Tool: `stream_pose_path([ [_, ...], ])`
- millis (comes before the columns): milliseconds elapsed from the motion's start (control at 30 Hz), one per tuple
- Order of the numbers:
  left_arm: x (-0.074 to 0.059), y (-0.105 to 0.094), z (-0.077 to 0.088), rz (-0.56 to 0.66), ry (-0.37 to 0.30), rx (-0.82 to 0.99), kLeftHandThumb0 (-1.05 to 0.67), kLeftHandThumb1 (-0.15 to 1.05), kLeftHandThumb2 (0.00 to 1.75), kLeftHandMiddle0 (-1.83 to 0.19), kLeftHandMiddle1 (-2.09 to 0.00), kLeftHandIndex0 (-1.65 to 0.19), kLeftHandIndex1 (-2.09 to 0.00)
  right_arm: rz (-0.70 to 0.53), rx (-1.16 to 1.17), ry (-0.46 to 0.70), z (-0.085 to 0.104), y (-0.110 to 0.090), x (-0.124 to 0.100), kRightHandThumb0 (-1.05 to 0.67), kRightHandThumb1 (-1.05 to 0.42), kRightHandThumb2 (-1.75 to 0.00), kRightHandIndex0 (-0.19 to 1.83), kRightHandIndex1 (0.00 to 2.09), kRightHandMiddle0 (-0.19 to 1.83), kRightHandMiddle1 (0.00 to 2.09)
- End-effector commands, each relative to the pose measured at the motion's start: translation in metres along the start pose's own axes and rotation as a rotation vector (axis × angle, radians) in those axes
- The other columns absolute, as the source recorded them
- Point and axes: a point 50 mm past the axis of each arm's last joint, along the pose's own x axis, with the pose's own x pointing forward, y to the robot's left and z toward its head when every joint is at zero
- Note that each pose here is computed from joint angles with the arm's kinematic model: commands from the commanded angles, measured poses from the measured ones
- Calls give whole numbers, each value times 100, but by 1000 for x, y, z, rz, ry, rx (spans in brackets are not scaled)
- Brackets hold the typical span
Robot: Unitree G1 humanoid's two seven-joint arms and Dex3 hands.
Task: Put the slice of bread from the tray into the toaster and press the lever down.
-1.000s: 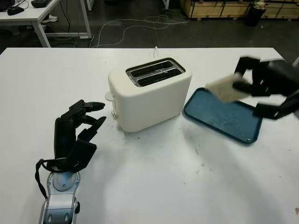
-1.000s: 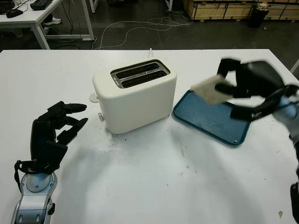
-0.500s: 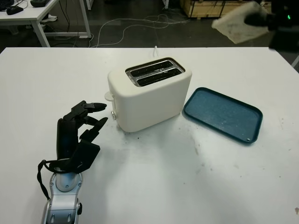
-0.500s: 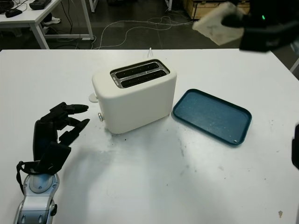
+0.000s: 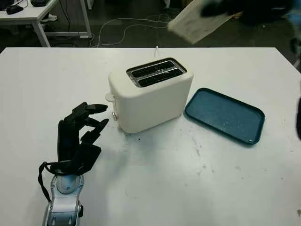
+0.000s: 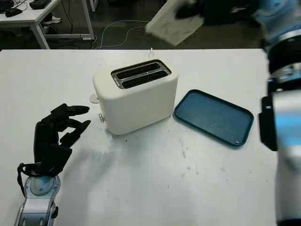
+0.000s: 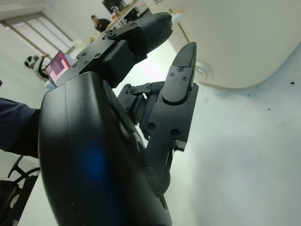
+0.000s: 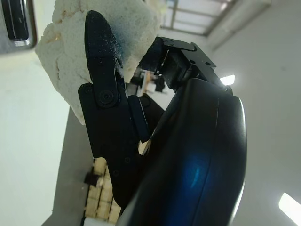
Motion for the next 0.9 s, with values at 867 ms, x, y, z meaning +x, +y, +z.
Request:
stream_pose_path([
  [867,-3,-3,-2,6,3,0,-22,92,8,-68,-132,-74,-66,219,42,11,9,38,21,-48,-92,-15,114,175,92,175],
])
